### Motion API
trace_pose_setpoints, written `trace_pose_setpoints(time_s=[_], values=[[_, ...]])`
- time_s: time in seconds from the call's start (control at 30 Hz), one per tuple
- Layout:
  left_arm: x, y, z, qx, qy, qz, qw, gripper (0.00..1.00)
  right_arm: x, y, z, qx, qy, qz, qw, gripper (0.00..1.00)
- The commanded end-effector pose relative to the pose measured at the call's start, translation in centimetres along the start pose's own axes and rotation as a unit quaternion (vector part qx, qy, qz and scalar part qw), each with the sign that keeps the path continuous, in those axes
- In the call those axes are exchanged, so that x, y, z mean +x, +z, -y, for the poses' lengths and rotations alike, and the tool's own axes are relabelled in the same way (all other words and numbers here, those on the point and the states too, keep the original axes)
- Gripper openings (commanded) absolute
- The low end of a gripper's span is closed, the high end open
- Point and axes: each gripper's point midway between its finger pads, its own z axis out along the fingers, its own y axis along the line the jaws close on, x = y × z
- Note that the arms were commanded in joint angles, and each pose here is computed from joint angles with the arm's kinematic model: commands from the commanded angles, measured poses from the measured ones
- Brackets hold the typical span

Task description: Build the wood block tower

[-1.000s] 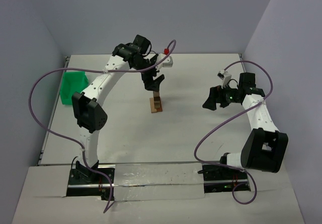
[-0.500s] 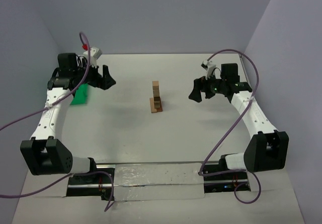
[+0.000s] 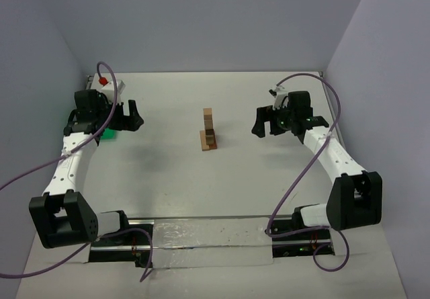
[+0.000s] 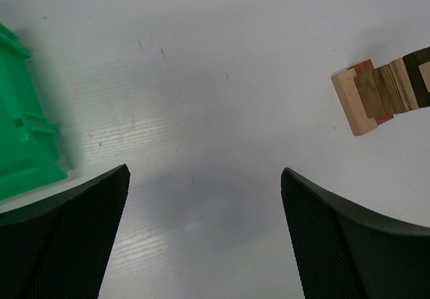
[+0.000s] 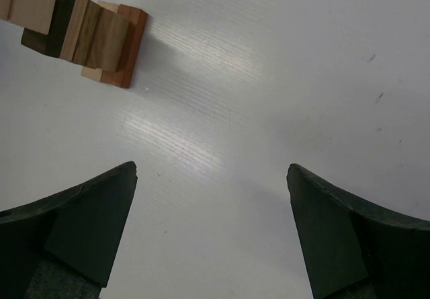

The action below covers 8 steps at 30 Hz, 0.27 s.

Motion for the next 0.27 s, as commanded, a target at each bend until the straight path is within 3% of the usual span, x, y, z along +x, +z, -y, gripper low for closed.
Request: trace_pose_setpoints(time_s=[0.0,0.23], values=[[-2.6,-0.8,0.0,-0.009,0.011,0.043,0.999,0.99,-2.6,-1.2,0.4,0.032,-0.016,0.054,0.998,1.0],[-3.2,-1.6,0.3,-0.01,0.019,0.062,0.998,0.99,-3.7,-2.3,0.6,0.05,-0.026,0.066,0.996,1.0]])
